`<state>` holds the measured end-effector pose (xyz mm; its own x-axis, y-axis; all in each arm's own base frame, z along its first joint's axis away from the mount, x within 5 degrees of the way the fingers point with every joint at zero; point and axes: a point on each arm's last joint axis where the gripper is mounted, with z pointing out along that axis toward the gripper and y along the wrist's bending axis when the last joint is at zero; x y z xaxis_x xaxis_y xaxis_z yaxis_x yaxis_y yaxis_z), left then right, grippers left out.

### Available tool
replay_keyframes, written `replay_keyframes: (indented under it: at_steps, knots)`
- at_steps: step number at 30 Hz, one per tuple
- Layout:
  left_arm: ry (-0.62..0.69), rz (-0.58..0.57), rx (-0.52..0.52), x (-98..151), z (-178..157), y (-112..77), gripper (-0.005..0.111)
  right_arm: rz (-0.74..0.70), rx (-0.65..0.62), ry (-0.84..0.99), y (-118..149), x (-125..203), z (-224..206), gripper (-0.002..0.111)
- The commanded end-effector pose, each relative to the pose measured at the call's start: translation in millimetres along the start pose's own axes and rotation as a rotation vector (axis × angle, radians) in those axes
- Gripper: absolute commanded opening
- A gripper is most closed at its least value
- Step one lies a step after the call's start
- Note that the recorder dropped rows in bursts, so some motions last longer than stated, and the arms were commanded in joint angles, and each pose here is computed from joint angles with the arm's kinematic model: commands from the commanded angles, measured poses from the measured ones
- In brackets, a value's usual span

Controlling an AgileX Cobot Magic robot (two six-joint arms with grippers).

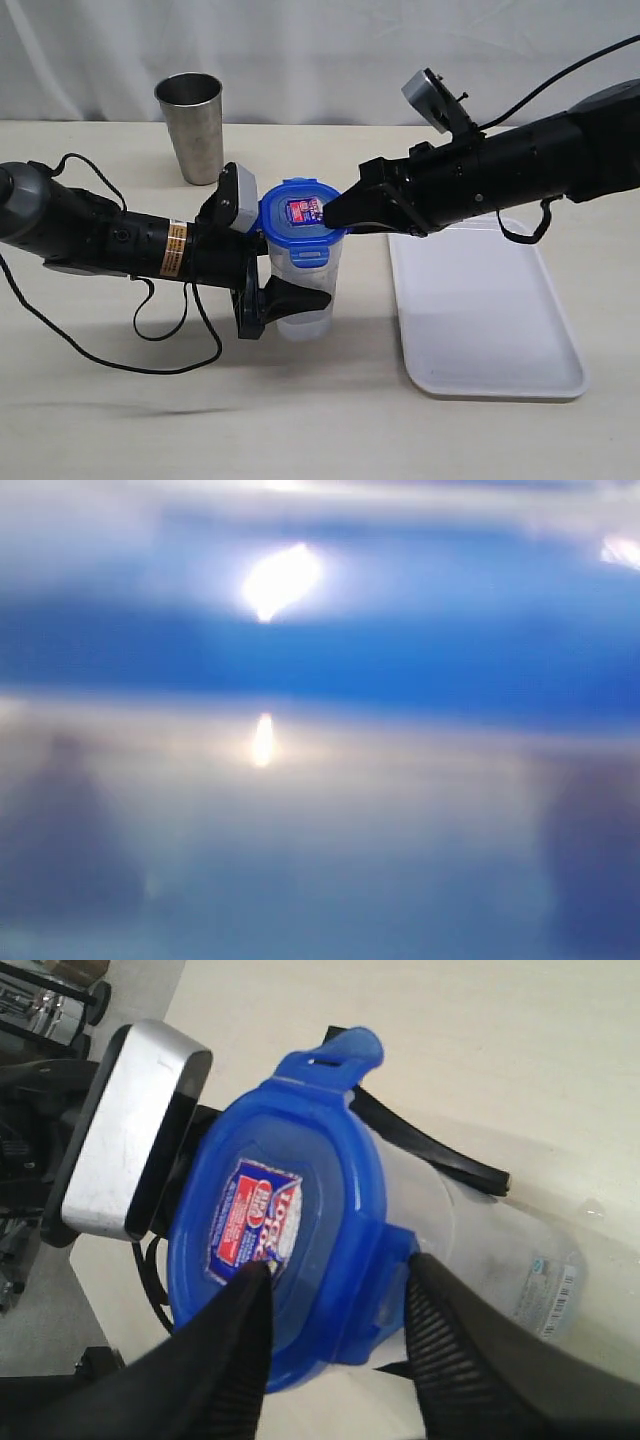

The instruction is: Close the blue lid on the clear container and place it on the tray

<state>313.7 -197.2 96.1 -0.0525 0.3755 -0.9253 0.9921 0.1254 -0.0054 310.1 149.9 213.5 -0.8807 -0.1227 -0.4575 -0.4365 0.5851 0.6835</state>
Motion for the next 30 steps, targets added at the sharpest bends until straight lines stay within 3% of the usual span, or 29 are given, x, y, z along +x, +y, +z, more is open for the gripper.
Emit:
replay_keyframes:
  at_steps: [1, 24, 30]
  knots:
    - [0.02, 0.021, 0.006, 0, 4, -2.8, 0.0, -0.042, -0.004, 0.123, -2, 16, 17, 0.024]
    - [0.0, 0.023, 0.025, -2, 4, -4.5, 0.0, 0.035, -0.125, 0.223, -17, 29, 39, 0.026]
    - [0.001, 0.021, 0.024, -2, 4, -4.4, 0.0, 0.027, -0.114, 0.235, -18, 30, 38, 0.02]
